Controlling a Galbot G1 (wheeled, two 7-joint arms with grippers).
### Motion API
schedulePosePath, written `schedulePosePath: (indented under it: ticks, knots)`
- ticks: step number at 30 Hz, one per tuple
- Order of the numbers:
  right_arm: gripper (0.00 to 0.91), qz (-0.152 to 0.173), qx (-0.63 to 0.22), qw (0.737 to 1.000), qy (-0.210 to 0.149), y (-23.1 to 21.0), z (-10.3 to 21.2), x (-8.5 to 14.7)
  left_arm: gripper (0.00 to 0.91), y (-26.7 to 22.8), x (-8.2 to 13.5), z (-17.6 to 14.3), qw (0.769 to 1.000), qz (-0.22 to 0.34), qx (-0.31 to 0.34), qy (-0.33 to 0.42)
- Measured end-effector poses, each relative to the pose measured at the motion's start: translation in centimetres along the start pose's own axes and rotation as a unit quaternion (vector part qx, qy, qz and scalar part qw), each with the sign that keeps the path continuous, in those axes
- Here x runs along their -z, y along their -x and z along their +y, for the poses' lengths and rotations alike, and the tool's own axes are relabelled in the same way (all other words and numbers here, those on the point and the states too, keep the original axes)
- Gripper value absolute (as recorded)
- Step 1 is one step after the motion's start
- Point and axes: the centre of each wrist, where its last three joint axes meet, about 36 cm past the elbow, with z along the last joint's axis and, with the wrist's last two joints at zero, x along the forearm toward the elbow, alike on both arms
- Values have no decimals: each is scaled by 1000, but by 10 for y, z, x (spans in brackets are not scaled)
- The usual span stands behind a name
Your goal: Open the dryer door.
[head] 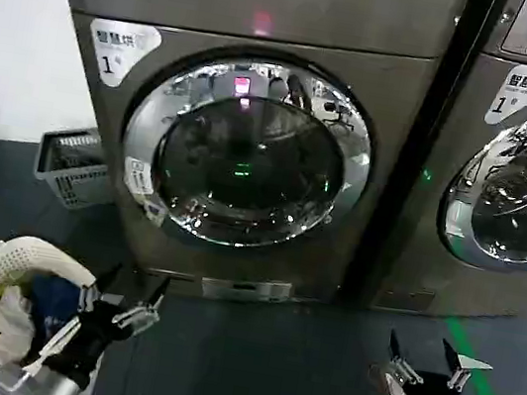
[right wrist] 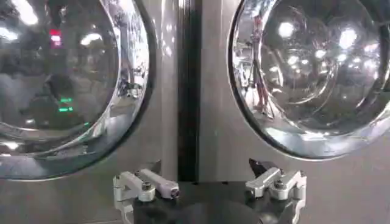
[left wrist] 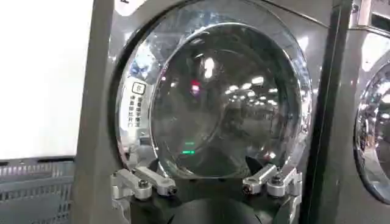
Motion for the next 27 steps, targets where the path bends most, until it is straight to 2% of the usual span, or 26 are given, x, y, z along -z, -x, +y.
schedulePosePath:
  ticks: [3, 9, 13, 16, 21, 27]
  knots:
    - [907, 0, 40, 999, 13, 13, -14, 10, 907, 1, 2, -1, 1000, 9, -2, 11]
    - [907, -40, 138, 990, 10, 53, -34, 35, 907, 0, 7, -3, 999, 39, -5, 20]
    - [907, -55, 192, 980, 9, 73, -28, 56, 907, 1, 8, -6, 998, 54, -11, 22]
    - [907, -70, 222, 972, -8, 85, -21, 61, 907, 1, 8, -8, 998, 56, -18, 29]
    - [907, -49, 289, 955, -35, 101, -5, 65, 907, 2, 8, -11, 997, 65, -19, 26]
    - [907, -24, 344, 938, -45, 120, 19, 64, 907, 2, 10, -12, 998, 64, -18, 21]
